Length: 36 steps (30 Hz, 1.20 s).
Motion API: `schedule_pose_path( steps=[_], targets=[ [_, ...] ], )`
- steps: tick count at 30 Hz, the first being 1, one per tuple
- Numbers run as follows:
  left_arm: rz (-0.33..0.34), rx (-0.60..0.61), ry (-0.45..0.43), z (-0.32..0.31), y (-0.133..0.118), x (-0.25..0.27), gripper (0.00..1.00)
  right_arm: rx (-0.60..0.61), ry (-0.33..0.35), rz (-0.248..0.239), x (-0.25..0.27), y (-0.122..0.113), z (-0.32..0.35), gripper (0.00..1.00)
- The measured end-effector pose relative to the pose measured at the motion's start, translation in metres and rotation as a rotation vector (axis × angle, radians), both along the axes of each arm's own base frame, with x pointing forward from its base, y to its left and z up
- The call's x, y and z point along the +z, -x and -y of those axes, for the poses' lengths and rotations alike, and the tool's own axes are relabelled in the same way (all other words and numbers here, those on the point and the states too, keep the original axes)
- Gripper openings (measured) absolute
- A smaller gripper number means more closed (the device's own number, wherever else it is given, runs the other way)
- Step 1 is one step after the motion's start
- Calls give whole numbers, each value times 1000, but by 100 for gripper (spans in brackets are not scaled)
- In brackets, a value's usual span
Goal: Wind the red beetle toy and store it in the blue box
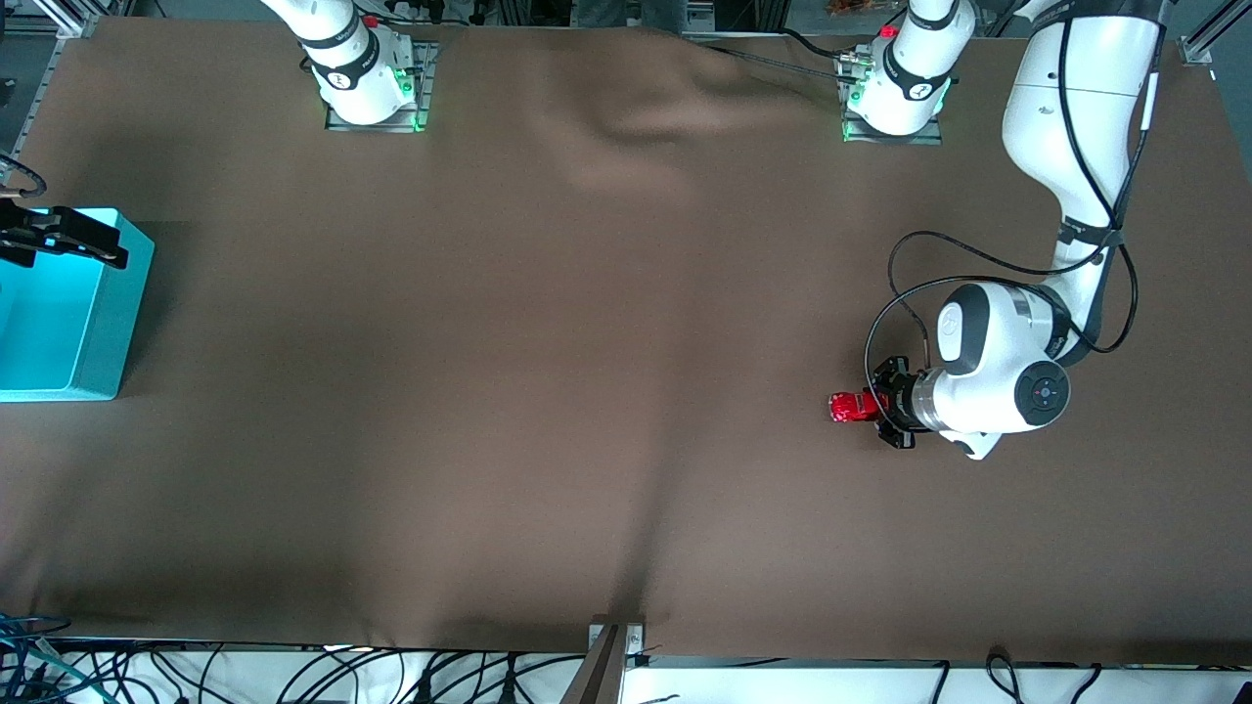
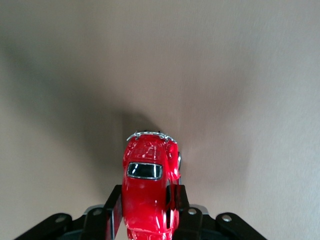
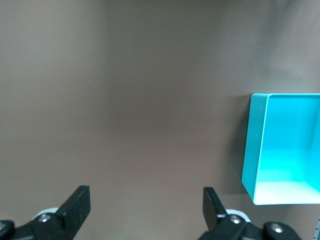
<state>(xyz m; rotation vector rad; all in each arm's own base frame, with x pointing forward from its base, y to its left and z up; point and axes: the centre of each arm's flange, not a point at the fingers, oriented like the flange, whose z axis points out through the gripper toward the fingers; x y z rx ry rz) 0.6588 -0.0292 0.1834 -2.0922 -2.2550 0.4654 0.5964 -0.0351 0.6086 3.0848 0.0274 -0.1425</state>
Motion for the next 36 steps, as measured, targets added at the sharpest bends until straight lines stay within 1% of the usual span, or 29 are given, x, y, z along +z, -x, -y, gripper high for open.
schedule_pose_path(
  steps=[14, 23, 36],
  targets=[
    [7, -51, 24, -58, 3, -1, 46, 0, 0, 0, 0, 0, 0, 100],
    [17, -121, 45, -64, 4, -1, 46, 0, 0, 0, 0, 0, 0, 100],
    [22, -146, 33, -83, 5, -1, 46, 0, 0, 0, 0, 0, 0, 100]
  ],
)
